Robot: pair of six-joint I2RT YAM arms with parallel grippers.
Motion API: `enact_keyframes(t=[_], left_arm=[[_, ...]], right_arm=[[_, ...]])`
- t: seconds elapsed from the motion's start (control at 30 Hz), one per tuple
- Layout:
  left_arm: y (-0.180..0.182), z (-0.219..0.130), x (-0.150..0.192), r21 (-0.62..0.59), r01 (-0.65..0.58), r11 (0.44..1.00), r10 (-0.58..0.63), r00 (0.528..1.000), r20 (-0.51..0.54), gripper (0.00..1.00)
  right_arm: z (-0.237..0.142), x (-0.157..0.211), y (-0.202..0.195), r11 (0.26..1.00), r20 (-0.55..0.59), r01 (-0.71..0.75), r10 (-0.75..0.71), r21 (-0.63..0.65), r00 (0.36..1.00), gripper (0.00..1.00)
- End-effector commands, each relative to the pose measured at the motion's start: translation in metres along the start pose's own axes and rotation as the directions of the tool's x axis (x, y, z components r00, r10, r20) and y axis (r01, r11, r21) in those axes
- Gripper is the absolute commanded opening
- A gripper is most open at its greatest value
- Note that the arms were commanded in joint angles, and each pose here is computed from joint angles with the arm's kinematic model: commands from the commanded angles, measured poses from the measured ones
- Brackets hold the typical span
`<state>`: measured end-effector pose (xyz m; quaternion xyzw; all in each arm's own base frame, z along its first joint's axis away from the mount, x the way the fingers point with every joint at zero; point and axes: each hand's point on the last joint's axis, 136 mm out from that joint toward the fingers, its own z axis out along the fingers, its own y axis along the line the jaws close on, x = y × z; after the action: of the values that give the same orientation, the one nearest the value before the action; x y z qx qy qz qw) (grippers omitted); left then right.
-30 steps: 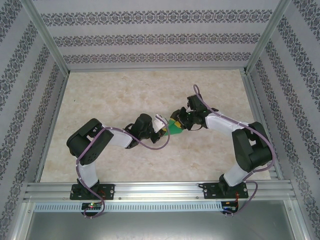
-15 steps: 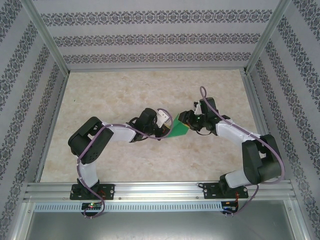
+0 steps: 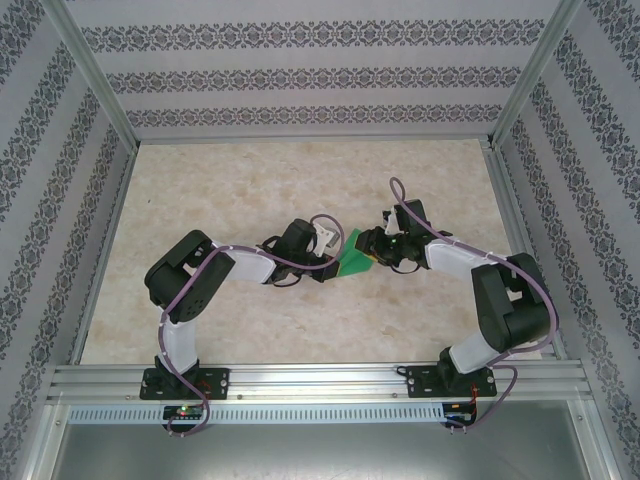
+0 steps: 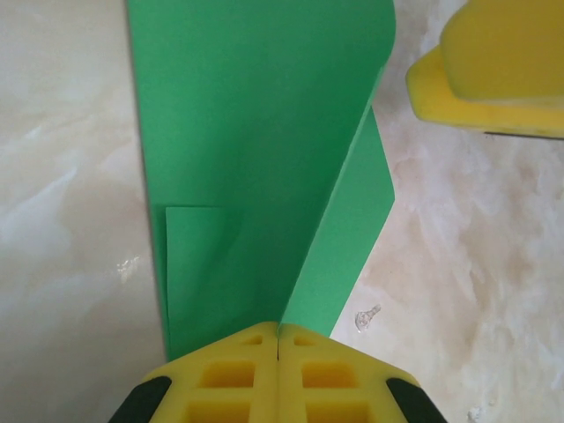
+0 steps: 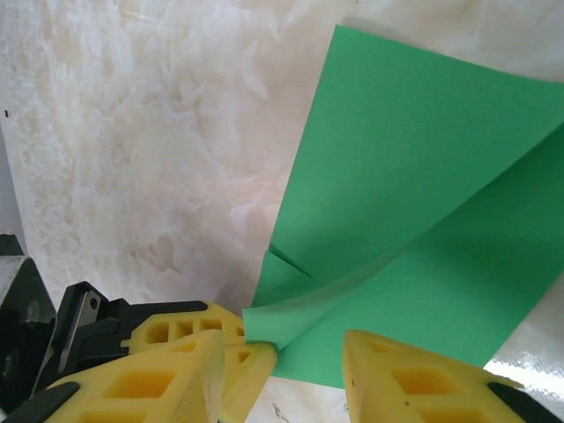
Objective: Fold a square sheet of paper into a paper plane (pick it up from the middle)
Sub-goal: Fourth fold the wing at the center of the table.
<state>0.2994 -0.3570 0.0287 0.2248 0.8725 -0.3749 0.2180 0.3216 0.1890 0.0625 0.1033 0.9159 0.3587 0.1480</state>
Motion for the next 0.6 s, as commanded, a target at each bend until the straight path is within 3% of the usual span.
enact_keyframes(t=[0.0, 0.57], left_arm=[[0.0, -0.001, -0.009, 0.033, 0.096, 0.995, -0.096, 0.995, 0.024, 0.05], [0.002, -0.004, -0.014, 0.097, 0.202, 0.975, -0.205, 0.979, 0.02, 0.08]], right_arm=[[0.008, 0.004, 0.002, 0.999, -0.017, 0.047, -0.047, -0.021, 0.999, 0.4], [0.033, 0.002, 0.002, 1.0, -0.064, 0.014, -0.016, -0.025, 0.998, 0.4]])
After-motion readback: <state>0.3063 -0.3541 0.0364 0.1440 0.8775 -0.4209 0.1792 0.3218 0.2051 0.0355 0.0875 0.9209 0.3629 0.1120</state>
